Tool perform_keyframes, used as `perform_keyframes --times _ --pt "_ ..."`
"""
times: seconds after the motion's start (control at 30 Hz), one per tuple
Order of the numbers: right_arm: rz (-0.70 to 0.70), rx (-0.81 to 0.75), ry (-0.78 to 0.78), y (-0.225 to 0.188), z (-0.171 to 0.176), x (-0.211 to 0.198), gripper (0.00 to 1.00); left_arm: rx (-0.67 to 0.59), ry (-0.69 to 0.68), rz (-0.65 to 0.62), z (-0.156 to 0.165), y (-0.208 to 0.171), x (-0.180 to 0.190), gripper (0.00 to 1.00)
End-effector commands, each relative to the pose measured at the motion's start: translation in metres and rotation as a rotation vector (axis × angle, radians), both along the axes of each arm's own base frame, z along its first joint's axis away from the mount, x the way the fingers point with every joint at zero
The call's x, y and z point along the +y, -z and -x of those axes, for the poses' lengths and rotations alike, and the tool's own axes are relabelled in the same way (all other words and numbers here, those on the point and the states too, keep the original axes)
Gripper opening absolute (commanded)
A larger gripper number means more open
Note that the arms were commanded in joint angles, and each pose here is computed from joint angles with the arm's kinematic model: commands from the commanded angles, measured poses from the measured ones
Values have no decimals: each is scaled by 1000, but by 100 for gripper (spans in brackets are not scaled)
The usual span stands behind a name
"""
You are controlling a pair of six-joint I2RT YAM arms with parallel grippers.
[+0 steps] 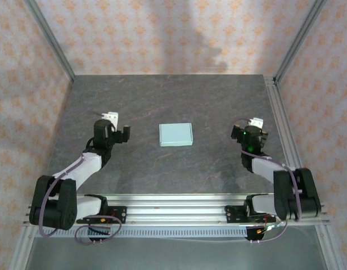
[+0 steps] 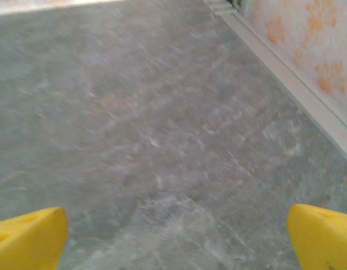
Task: Fold the paper box
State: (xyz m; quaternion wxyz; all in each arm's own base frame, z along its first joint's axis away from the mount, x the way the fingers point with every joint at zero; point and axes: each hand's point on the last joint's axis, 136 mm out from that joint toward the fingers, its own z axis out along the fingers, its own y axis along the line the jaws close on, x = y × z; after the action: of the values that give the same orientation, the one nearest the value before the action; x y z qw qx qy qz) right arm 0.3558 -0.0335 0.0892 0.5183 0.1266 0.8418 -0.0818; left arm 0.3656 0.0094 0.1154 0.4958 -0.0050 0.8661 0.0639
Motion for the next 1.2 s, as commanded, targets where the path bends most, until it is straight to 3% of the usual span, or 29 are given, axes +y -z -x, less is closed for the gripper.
perform_keyframes --times 0.0,0.13,0.37,0.5,0.57,1.17 --pt "-62 -215 -36 -32 -22 1 99 -177 -54 121 -21 -28 15 100" --pt "-73 -207 -87 -11 -33 9 99 -138 -66 131 -23 -17 18 100" --pt "-76 -136 -129 -3 -39 15 99 -218 -102 120 -13 1 24 100" --pt "-79 -130 -117 -2 -40 14 99 -147 -124 94 -27 20 23 100" --pt "-81 -134 -113 -2 -41 13 99 -126 -142 31 -27 21 19 100" --pt "-82 -131 -106 -2 -41 12 99 -136 -151 30 -26 21 20 100"
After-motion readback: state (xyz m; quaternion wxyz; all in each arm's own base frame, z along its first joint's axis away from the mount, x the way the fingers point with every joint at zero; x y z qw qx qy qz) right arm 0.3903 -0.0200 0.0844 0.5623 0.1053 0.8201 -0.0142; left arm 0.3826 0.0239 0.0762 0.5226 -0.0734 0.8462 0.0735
